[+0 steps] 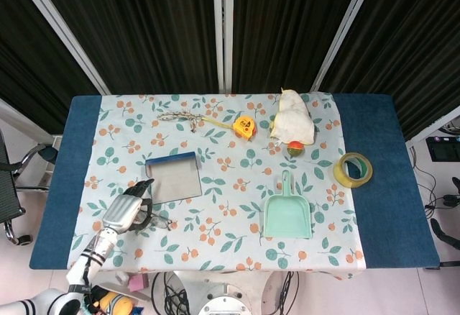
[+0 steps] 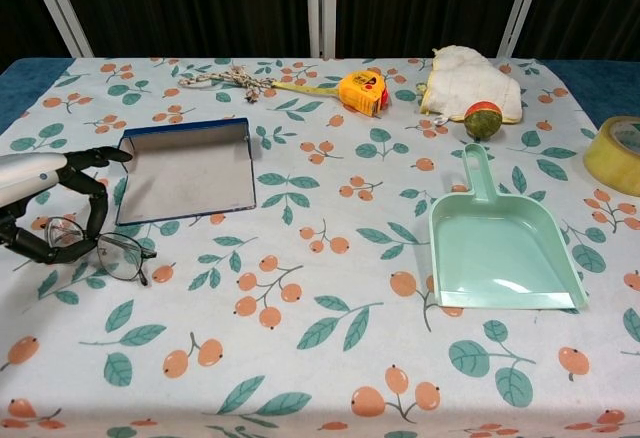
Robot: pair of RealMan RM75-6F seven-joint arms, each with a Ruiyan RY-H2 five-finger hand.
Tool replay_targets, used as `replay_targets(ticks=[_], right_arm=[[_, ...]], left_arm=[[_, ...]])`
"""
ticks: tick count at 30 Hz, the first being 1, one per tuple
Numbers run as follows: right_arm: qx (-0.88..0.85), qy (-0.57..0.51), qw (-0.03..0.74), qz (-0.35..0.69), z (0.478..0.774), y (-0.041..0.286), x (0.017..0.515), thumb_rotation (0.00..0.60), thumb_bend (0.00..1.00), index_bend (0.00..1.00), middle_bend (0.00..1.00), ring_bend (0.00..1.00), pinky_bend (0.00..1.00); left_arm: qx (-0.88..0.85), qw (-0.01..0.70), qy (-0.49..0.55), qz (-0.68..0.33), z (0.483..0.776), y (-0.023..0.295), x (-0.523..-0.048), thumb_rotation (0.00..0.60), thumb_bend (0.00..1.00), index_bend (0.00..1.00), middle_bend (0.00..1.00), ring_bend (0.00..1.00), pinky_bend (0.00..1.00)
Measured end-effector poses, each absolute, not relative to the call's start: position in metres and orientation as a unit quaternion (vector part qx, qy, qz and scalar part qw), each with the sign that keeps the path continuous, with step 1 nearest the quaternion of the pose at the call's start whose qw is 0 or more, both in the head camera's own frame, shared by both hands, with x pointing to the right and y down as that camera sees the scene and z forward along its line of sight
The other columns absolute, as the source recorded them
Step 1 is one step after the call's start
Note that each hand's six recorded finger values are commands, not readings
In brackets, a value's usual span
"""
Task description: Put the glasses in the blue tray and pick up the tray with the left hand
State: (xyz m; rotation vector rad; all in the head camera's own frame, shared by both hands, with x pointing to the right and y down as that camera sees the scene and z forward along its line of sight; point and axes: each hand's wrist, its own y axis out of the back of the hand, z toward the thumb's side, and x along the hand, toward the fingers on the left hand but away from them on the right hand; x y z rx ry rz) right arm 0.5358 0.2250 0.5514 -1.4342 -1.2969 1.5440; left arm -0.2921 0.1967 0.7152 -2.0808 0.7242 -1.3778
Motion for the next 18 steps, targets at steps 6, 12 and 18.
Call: replay_targets(ticks=[6,12,18], right_arm=[[-0.541,-0.498,0.329,0.592,0.551,0.225,0.538,0.6,0.22,0.0,0.0,0.0,0.0],[-0.54,-0.509,0.321,0.588,0.552,0.226,0.536,0.6,0.22,0.0,0.0,0.0,0.0],[-0.534,-0.528,0.319,0.578,0.542,0.227,0.544,0.6,0.22,0.0,0.0,0.0,0.0]], left_arm=[[-0.776,0.283,0.248,-0.507,0.706,0.181,-0.271,0.6,0.39,0.61,0.02,0.03,0.16],[-0.756,0.313,0.225,-0.529,0.701,0.161,-0.243,0.6,0.4,0.59,0.0,0.03,0.17],[-0.71,0.31,0.228,-0.59,0.711,0.139,-0.219,0.6,0.42,0.59,0.0,0.03,0.16]])
